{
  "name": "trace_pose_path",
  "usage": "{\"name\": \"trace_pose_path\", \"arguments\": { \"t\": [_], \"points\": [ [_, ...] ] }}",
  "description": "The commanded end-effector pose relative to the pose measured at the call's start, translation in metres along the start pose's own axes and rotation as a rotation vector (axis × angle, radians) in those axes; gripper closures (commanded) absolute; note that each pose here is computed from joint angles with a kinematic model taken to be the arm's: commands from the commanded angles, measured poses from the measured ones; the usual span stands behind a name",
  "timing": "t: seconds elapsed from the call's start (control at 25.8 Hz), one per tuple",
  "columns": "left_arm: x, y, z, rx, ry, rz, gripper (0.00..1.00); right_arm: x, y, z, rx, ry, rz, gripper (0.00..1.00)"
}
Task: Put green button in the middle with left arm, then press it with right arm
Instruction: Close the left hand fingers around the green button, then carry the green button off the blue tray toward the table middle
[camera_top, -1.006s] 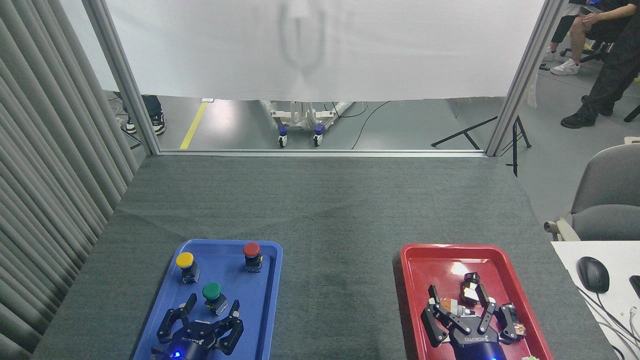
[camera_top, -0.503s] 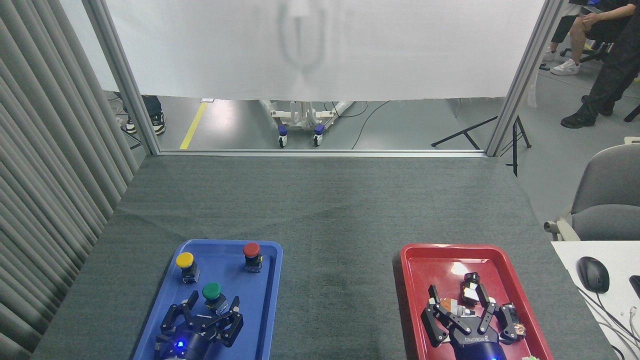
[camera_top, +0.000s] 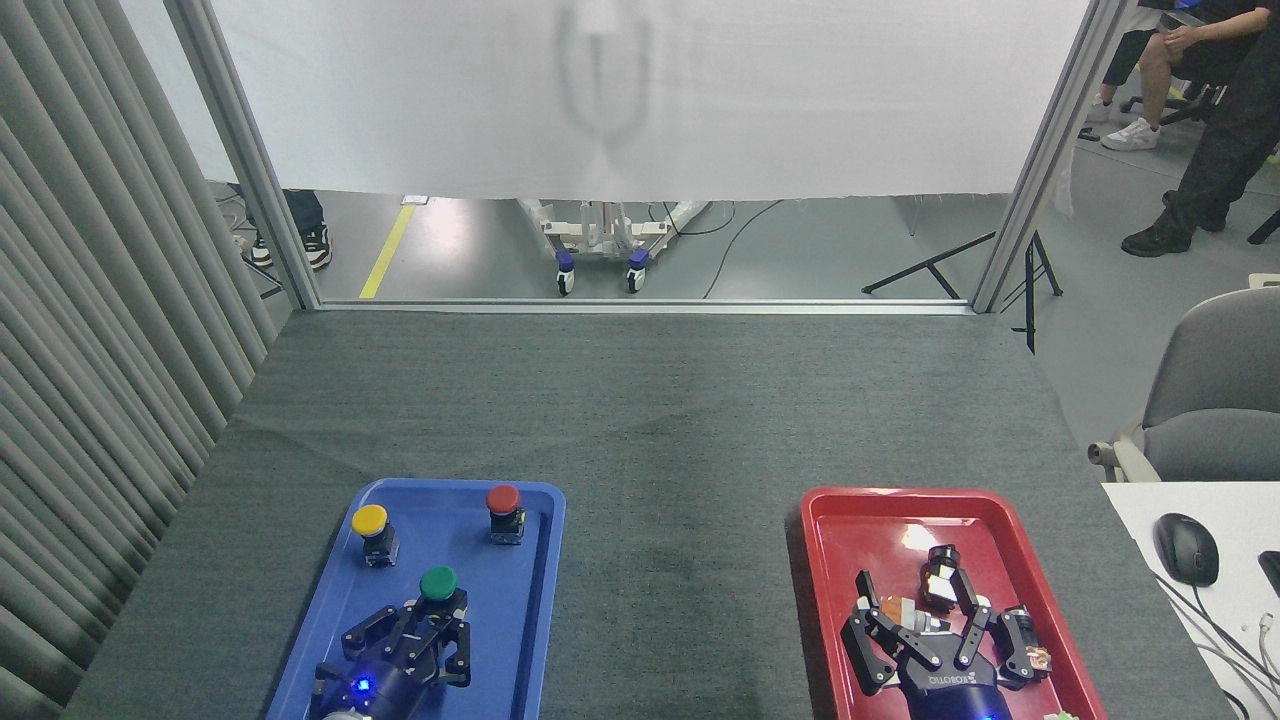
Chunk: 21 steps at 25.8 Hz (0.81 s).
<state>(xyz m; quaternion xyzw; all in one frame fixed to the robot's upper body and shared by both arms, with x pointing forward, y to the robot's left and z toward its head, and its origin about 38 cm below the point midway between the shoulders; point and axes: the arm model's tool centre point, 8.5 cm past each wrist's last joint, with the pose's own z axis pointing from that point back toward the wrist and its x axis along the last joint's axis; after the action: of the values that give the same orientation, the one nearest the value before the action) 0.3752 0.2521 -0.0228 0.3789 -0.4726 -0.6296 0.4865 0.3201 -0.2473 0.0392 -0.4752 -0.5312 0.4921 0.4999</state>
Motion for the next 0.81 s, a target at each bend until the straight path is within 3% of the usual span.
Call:
{"name": "trace_pose_path", "arguments": {
  "t": [0.0, 0.08, 0.19, 0.35, 0.58, 0.7, 0.77],
  "points": [
    [0.0, 0.005, 0.001, 0.01, -0.049, -0.016, 1.0, 0.0, 0.0, 0.0, 0.0, 0.001, 0.0, 0.0],
    [0.006, 0.026, 0.003, 0.073, -0.089, -0.037, 1.0, 0.0, 0.0, 0.0, 0.0, 0.001, 0.0, 0.0],
    [0.041, 0.073, 0.001, 0.208, -0.199, -0.082, 1.0, 0.0, 0.0, 0.0, 0.0, 0.0, 0.0, 0.0],
    [0.112, 0.099, -0.026, 0.26, -0.303, -0.094, 1.0, 0.0, 0.0, -0.001, -0.002, -0.002, 0.0, 0.0],
    [0.202, 0.075, -0.07, 0.135, -0.373, -0.101, 1.0, 0.001, -0.002, -0.003, -0.008, -0.003, -0.002, 0.0],
    [0.21, 0.052, -0.075, 0.078, -0.364, -0.135, 1.0, 0.002, -0.002, -0.003, -0.008, -0.004, -0.005, 0.0],
    [0.214, 0.051, -0.077, 0.076, -0.344, -0.154, 1.0, 0.003, -0.002, -0.003, -0.008, -0.005, -0.007, 0.0]
  ]
}}
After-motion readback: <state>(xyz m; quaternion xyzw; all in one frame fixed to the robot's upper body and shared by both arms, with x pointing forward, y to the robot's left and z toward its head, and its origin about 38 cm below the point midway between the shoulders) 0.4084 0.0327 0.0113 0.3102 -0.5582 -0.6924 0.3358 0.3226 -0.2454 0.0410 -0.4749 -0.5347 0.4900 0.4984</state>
